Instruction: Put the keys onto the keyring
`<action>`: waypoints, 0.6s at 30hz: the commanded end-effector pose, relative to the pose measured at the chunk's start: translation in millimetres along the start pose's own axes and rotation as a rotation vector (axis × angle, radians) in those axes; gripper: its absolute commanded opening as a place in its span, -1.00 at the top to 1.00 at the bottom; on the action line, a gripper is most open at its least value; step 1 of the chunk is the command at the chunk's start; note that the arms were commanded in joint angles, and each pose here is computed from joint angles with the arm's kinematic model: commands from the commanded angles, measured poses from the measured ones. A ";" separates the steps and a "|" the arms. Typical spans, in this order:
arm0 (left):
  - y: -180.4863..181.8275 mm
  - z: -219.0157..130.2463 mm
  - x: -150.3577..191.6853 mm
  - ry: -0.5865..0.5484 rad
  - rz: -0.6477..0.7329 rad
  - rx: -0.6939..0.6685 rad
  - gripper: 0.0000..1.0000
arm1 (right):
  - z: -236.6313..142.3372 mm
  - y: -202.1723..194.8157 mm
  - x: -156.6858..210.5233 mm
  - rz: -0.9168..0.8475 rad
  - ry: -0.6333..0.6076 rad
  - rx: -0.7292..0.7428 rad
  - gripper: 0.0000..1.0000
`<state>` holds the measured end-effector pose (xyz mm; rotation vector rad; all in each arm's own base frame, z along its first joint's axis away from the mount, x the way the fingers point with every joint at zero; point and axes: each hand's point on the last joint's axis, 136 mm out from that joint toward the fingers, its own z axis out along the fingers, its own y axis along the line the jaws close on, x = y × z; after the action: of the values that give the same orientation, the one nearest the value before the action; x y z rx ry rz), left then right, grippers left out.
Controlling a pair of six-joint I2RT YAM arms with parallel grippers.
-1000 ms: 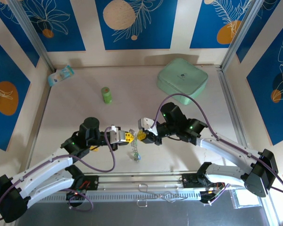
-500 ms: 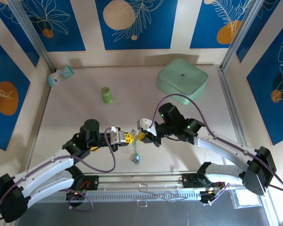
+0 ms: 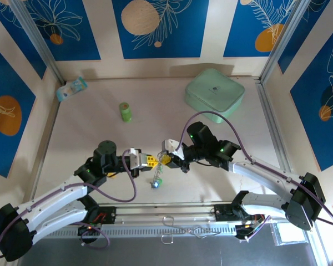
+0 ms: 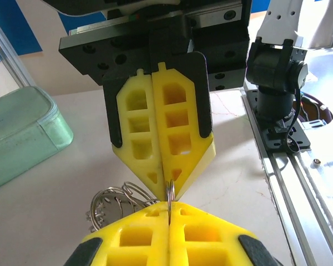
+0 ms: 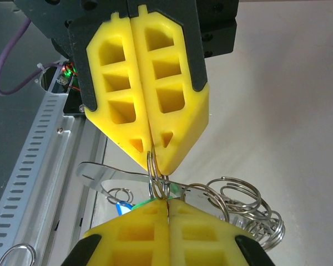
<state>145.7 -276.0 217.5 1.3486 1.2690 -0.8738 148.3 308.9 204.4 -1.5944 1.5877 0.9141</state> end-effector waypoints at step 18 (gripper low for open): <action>4.7 -4.5 -27.0 -0.099 0.073 -0.039 1.00 | 3.7 -0.9 3.8 0.005 -0.001 0.017 1.00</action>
<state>149.0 -275.2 224.7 1.3209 1.2419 -0.8462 153.0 308.7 207.8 -1.5703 1.5791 0.8793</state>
